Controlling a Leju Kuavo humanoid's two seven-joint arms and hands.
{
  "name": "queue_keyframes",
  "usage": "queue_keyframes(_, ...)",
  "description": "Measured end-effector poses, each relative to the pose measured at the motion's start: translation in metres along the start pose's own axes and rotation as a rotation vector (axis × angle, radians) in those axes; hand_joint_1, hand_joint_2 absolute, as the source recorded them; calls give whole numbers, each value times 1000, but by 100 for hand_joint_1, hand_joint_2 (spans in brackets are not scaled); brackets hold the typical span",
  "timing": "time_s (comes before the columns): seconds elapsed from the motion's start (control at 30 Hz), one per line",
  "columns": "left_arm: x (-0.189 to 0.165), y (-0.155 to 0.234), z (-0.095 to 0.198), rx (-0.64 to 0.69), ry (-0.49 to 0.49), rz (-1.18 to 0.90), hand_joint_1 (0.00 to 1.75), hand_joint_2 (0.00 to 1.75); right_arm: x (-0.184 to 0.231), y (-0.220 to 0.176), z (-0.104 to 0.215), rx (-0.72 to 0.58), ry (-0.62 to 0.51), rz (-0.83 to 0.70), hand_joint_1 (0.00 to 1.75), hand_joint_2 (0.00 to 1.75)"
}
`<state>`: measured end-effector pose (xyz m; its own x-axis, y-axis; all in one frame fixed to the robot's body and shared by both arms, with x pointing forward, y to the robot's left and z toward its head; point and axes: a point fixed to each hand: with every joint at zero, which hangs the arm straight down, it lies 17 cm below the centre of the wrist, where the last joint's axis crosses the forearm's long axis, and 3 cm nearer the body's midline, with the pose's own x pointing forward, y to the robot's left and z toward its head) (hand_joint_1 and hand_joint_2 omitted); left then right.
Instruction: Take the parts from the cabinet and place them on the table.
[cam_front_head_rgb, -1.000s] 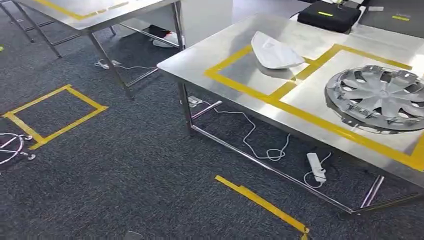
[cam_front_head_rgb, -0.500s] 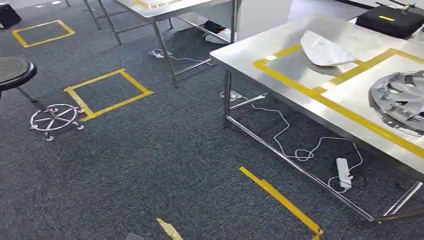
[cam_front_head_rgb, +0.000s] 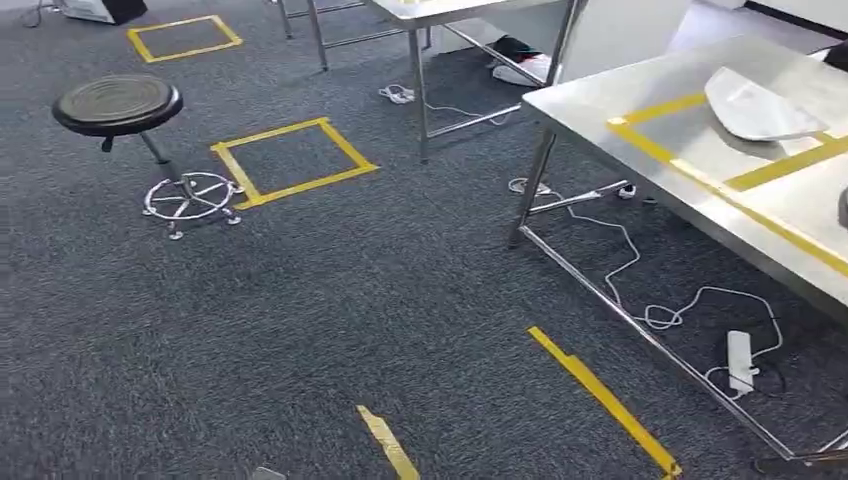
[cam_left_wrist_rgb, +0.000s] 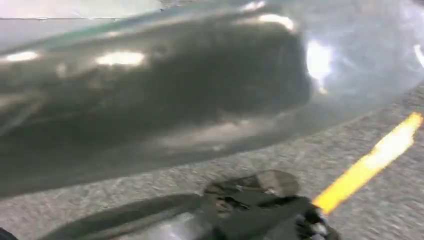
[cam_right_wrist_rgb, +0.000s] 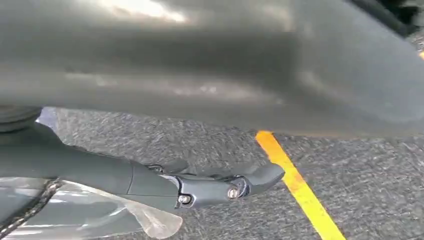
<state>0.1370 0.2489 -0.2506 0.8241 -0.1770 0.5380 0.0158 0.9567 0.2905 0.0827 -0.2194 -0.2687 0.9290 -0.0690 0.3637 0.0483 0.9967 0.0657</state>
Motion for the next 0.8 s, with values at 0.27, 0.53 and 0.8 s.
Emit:
queue_keyframes(0.27,1,3,-1,16,-3,-8,0,0,3,3,0,3,-7,0,0,0)
queue_keyframes(0.53,-1,1,1,17,2,-17,0,0,-2,2,1,1,-1,-1,0,0)
queue_keyframes(0.8,-2,-2,2,9,2,-25,0,0,8,5,-1,13,-18,-4,0,0)
